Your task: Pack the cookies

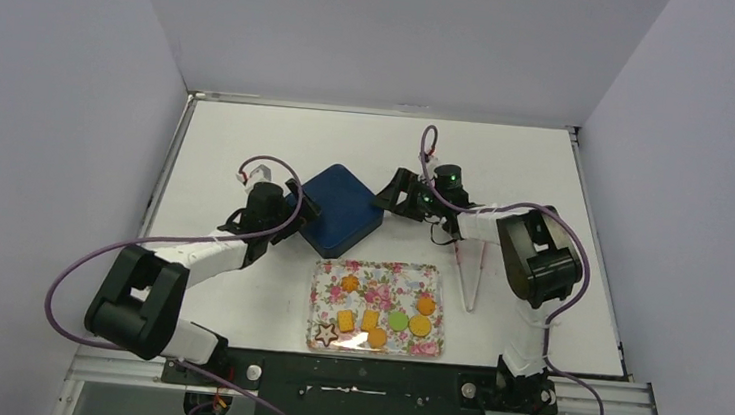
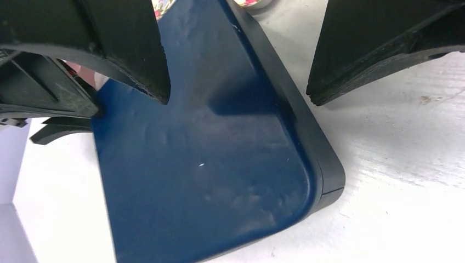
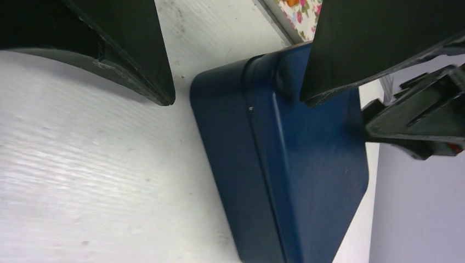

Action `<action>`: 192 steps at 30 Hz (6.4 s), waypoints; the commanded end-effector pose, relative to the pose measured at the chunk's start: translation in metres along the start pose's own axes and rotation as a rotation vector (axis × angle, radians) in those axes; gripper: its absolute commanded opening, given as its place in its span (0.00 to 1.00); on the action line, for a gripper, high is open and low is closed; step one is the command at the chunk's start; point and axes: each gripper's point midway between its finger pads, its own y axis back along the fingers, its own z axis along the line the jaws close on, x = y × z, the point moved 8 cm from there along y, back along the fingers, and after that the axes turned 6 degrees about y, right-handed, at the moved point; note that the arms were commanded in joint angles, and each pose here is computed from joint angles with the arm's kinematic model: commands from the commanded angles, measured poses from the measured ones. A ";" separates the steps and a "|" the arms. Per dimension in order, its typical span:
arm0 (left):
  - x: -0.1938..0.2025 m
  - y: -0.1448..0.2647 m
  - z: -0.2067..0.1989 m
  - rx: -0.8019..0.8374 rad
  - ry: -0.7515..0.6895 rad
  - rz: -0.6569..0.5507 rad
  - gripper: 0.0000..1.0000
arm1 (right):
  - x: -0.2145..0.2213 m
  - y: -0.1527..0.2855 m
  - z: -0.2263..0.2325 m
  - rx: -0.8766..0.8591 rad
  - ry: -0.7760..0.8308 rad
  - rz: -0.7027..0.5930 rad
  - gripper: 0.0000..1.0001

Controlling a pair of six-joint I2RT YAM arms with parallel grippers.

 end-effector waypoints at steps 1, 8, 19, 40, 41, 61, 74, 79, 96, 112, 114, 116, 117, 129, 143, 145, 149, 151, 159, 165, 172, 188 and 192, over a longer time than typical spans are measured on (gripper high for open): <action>-0.006 -0.014 -0.028 0.115 -0.005 0.014 0.92 | -0.004 -0.004 0.029 -0.174 0.049 -0.037 0.86; -0.010 -0.034 -0.041 0.118 -0.095 0.049 0.91 | 0.026 0.000 0.026 -0.276 -0.065 -0.041 0.73; -0.005 -0.049 -0.041 0.104 -0.154 0.114 0.91 | 0.059 -0.002 0.010 -0.275 -0.159 -0.038 0.34; -0.018 -0.103 -0.078 0.229 -0.387 0.198 0.91 | 0.127 -0.003 0.078 -0.364 -0.171 -0.011 0.19; -0.021 -0.104 -0.078 0.225 -0.399 0.188 0.91 | 0.123 -0.001 0.080 -0.371 -0.166 -0.024 0.23; -0.094 0.005 -0.057 -0.040 -0.133 -0.225 0.96 | 0.030 0.067 0.011 -0.056 -0.074 -0.183 0.75; 0.005 0.035 -0.023 0.187 0.091 -0.001 0.94 | 0.047 0.036 0.044 -0.142 -0.092 -0.128 0.76; 0.022 0.034 -0.015 0.209 0.153 0.037 0.89 | 0.073 0.027 0.063 -0.199 -0.162 -0.110 0.76; 0.030 -0.001 -0.056 0.459 0.157 0.082 0.68 | 0.031 -0.002 0.051 -0.225 -0.151 -0.217 0.77; 0.039 -0.009 -0.040 0.391 0.230 0.099 0.76 | 0.046 -0.002 0.049 -0.149 -0.228 -0.222 0.81; 0.040 -0.013 -0.042 0.383 0.232 0.114 0.76 | 0.048 -0.003 0.054 -0.156 -0.229 -0.214 0.81; 0.042 -0.018 -0.041 0.366 0.230 0.126 0.76 | 0.051 -0.006 0.059 -0.157 -0.222 -0.202 0.81; 0.043 -0.019 -0.040 0.355 0.225 0.132 0.76 | 0.052 -0.007 0.060 -0.153 -0.220 -0.200 0.81; 0.068 -0.029 -0.021 0.276 0.215 0.193 0.61 | 0.078 -0.019 0.047 -0.112 -0.274 -0.134 0.75; 0.093 -0.036 0.004 0.194 0.230 0.245 0.33 | 0.100 -0.023 0.031 -0.036 -0.298 -0.075 0.51; 0.096 -0.036 0.008 0.186 0.233 0.254 0.28 | 0.103 -0.024 0.028 -0.021 -0.300 -0.062 0.49; 0.103 -0.038 0.017 0.150 0.221 0.271 0.25 | 0.110 -0.026 0.022 0.017 -0.307 -0.030 0.42; 0.107 -0.039 0.022 0.135 0.222 0.285 0.24 | 0.114 -0.028 0.020 0.035 -0.311 -0.012 0.37; 0.117 -0.044 0.038 0.057 0.205 0.294 0.21 | 0.133 -0.028 0.001 0.149 -0.329 0.043 0.24; 0.120 -0.042 0.050 -0.012 0.206 0.280 0.21 | 0.148 -0.030 -0.009 0.233 -0.320 0.093 0.16; 0.102 -0.030 0.037 0.065 0.231 0.235 0.35 | 0.152 -0.023 -0.016 0.271 -0.316 0.090 0.09; -0.032 0.003 0.001 0.051 0.055 -0.177 0.89 | 0.061 -0.008 0.011 -0.011 -0.156 -0.048 0.61; -0.052 -0.011 0.007 0.023 0.026 -0.191 0.87 | 0.051 -0.005 0.024 -0.085 -0.161 -0.076 0.76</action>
